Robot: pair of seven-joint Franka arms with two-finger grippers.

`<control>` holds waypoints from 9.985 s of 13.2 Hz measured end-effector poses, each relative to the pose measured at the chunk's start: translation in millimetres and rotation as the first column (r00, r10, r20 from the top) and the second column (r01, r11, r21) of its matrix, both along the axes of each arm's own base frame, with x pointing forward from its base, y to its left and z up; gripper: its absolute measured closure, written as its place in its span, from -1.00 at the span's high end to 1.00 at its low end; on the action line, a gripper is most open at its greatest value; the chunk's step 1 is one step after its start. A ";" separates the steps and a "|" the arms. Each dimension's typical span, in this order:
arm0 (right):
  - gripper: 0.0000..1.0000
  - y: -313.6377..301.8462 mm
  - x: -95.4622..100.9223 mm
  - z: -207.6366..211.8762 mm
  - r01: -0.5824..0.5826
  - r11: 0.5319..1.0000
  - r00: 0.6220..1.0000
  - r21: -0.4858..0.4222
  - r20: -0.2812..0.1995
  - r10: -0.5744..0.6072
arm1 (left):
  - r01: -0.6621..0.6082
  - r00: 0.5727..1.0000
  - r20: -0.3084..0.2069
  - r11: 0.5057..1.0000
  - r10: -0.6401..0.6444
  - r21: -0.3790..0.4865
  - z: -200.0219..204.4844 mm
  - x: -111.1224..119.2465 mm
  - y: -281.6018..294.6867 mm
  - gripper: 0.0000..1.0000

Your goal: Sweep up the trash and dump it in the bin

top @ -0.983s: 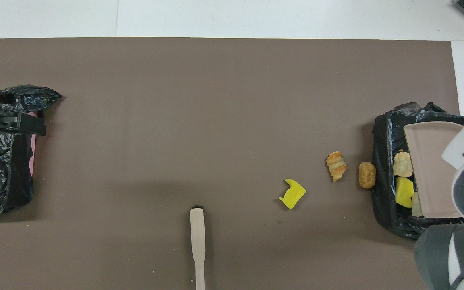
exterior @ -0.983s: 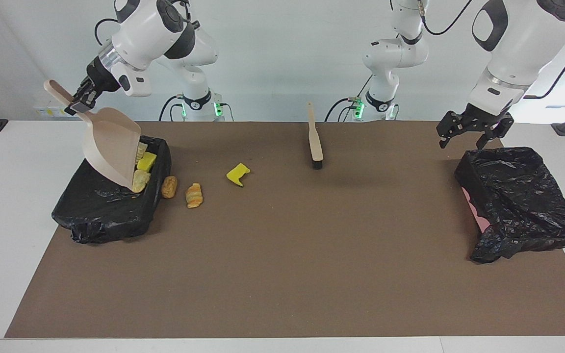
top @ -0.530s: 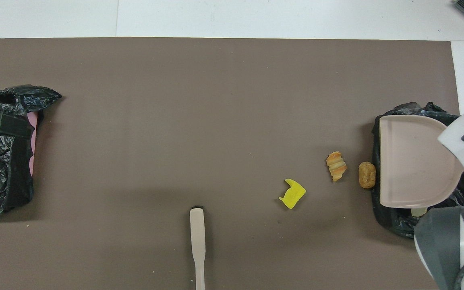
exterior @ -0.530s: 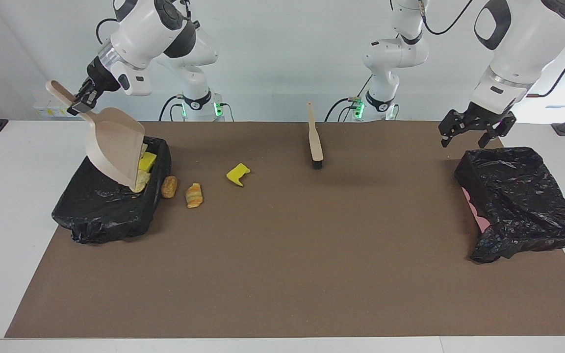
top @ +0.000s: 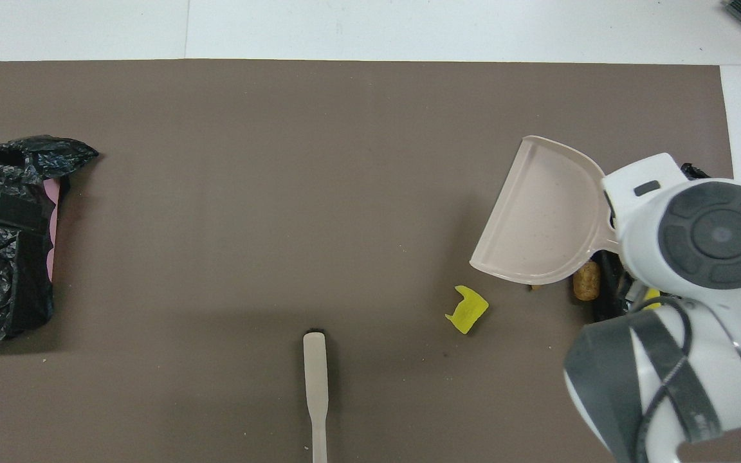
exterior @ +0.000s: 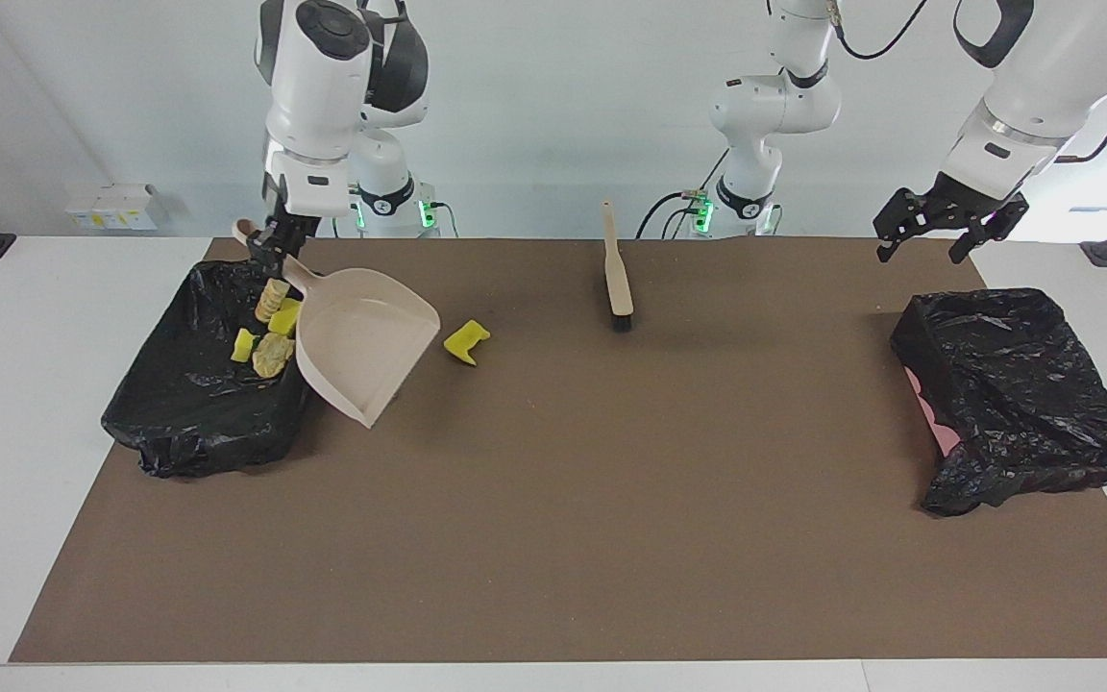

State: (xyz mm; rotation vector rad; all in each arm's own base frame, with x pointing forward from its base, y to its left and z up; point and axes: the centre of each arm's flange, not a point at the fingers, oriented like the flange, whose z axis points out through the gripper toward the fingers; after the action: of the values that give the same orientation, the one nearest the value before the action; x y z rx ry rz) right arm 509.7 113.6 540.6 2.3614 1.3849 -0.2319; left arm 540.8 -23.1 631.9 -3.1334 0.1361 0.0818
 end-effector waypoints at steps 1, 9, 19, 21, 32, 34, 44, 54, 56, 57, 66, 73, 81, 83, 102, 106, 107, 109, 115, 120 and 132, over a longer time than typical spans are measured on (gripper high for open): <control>-0.34 20.7 5.5 -11.6 0.077 0.996 0.997 0.035 0.008 -0.078 | 0.000 1.000 -0.013 1.000 0.000 0.001 -0.9 -1.5 0.1 1.00; -0.34 140.2 25.8 -56.0 0.690 0.676 0.716 0.257 -0.110 -0.689 | 0.035 0.999 -0.038 0.998 -0.038 -0.057 12.4 -9.2 -13.2 1.00; -0.34 189.6 41.5 -143.7 0.824 0.506 0.556 0.253 -0.197 -0.807 | 0.052 0.998 -0.021 0.997 -0.053 -0.058 21.5 -13.9 -20.4 1.00; -0.34 190.8 40.0 -151.0 0.823 0.502 0.556 0.264 -0.198 -0.807 | 0.054 0.998 -0.021 0.997 -0.055 -0.055 21.5 -14.0 -20.8 1.00; -0.34 314.8 3.6 -164.3 0.857 0.439 0.497 0.271 -0.201 -0.844 | 0.104 0.994 -0.024 0.993 -0.106 -0.047 10.5 -10.8 -47.3 1.00; -0.34 330.2 0.9 -175.5 0.869 0.420 0.474 0.262 -0.193 -0.859 | 0.114 0.993 -0.012 0.992 -0.114 -0.048 5.0 -6.2 -53.3 1.00; -0.14 357.2 -2.9 -172.3 0.865 0.385 0.461 0.321 -0.205 -0.864 | 0.145 0.989 0.043 0.988 -0.142 -0.056 -41.2 33.1 -75.9 1.00; -0.16 364.8 -218.5 -122.5 0.824 0.524 0.562 0.216 -0.195 -0.803 | 0.153 0.988 0.044 0.984 -0.149 -0.087 -144.8 65.1 -141.8 1.00; -0.15 357.5 -246.8 -151.7 0.814 0.536 0.576 0.226 -0.193 -0.794 | 0.134 0.991 0.026 0.986 -0.132 -0.100 -171.4 51.0 -182.0 1.00; -0.15 355.8 -255.4 -165.8 0.813 0.534 0.577 0.233 -0.196 -0.793 | 0.122 0.993 0.010 0.987 -0.122 -0.103 -184.1 39.8 -203.8 1.00; -0.15 358.9 -282.7 -199.2 0.817 0.510 0.569 0.268 -0.235 -0.788 | 0.101 0.993 -0.061 0.993 -0.105 -0.061 -258.3 -74.5 -315.1 1.00; -0.45 359.0 -284.0 -200.3 0.843 0.477 0.533 0.247 -0.267 -0.803 | 0.077 0.995 -0.065 0.996 -0.080 -0.045 -272.1 -90.8 -314.9 0.00; -0.45 303.9 -290.2 -137.6 0.841 0.537 0.540 0.064 -0.149 -0.828 | 0.102 0.995 0.001 0.991 -0.102 -0.087 -238.8 -35.7 -266.6 -0.37; -0.45 283.2 -283.4 -122.0 0.845 0.533 0.534 0.039 -0.115 -0.838 | 0.151 0.988 0.022 0.984 -0.150 -0.091 -219.0 -12.2 -239.7 -0.37; -0.45 162.2 -206.8 -143.4 0.838 0.521 0.545 -0.162 0.286 -0.788 | 0.996 0.058 -0.155 0.068 -0.986 -0.063 -216.4 -60.1 -174.5 -0.37; -0.45 107.6 -154.2 -153.9 0.823 0.535 0.567 -0.191 0.325 -0.757 | 0.989 0.143 -0.192 0.148 -0.971 -0.012 -244.1 -113.1 -229.8 -0.37; -0.45 96.6 -145.1 -155.4 0.819 0.539 0.572 -0.197 0.355 -0.739 | 0.981 0.193 -0.190 0.195 -0.963 0.007 -251.2 -121.3 -241.0 -0.37; -0.45 71.3 -125.6 -156.7 0.801 0.557 0.594 -0.221 0.413 -0.691 | 0.962 0.271 -0.178 0.269 -0.946 0.037 -264.0 -138.2 -266.6 -0.37; -0.45 32.0 -96.3 -167.1 0.829 0.528 0.554 -0.187 0.410 -0.725 | 0.959 0.284 -0.156 0.281 -0.946 0.047 -271.5 -147.9 -286.7 -0.37; -0.45 0.9 -88.7 -180.1 0.852 0.492 0.520 -0.177 0.392 -0.759 | 0.960 0.279 -0.154 0.274 -0.948 0.051 -271.6 -154.3 -295.2 -0.37; -0.45 78.0 -120.2 -189.2 0.853 0.516 0.523 -0.081 0.114 -0.845 | 0.960 0.280 -0.154 0.276 -0.948 0.050 -271.8 -154.1 -295.0 -0.37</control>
State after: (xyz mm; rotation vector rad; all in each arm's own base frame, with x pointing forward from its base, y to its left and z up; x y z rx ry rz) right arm 389.5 191.6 351.4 2.6987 0.0222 -0.4851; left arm 386.7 -318.1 360.1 -2.2980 1.8834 0.2059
